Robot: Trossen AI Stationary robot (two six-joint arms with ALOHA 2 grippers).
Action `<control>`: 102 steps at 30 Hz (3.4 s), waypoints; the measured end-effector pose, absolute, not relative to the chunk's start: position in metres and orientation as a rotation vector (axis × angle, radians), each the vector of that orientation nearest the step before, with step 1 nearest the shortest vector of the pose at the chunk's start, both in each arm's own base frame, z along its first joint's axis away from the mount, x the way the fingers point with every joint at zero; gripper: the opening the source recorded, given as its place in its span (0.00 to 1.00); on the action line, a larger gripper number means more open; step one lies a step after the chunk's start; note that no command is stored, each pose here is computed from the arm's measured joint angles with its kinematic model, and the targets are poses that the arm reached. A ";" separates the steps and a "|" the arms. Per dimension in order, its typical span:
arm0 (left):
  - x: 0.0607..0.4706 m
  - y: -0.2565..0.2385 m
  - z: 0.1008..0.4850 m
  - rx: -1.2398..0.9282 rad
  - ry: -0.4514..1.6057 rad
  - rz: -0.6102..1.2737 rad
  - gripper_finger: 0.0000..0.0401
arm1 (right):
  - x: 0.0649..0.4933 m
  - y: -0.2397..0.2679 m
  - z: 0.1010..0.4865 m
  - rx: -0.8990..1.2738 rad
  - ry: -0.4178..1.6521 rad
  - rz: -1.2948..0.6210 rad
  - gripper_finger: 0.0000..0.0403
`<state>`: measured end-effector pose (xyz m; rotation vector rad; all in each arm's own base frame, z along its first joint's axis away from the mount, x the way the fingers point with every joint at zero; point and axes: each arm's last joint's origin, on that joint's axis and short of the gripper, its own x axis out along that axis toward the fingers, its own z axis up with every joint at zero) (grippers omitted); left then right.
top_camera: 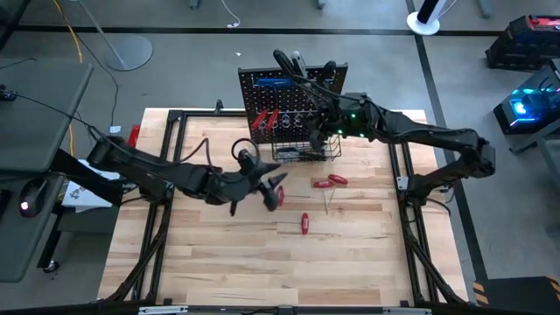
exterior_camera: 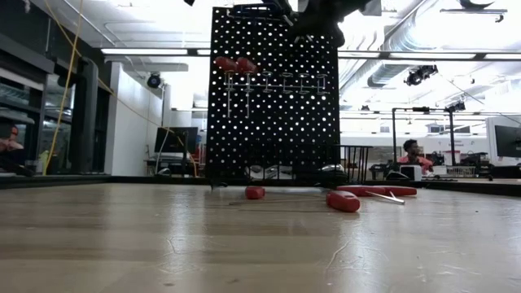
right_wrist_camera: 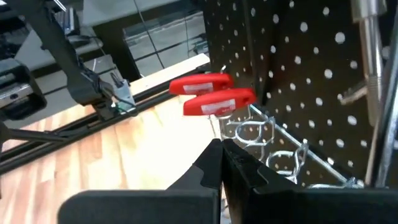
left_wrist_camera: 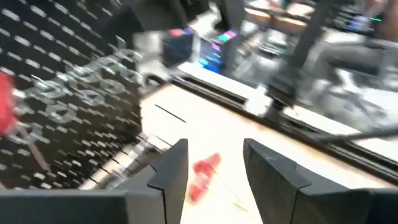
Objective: Hang tools onto peg board
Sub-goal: Hang the red allen wrench on the pegboard
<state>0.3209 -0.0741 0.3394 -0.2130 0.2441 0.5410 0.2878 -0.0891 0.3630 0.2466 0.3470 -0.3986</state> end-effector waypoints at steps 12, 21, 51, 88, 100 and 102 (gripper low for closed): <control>0.272 -0.084 0.364 -0.138 0.361 0.362 0.37 | 0.269 -0.044 0.378 0.371 0.346 -0.357 0.00; 0.293 -0.097 0.322 -0.167 0.446 0.203 0.37 | 0.244 0.019 0.363 0.542 0.600 -0.320 0.00; 0.412 -0.029 0.192 0.086 1.129 0.124 0.51 | 0.162 0.090 0.331 0.258 1.011 -0.588 0.12; 0.388 -0.039 0.263 0.032 0.935 -0.016 0.00 | 0.191 0.097 0.340 0.479 0.787 -0.495 0.15; 0.310 -0.044 0.368 0.117 0.657 0.249 0.00 | 0.227 0.078 0.359 0.404 0.599 -0.319 0.15; 0.306 -0.043 0.360 0.148 0.749 0.250 0.00 | 0.232 0.074 0.362 0.386 0.590 -0.253 0.15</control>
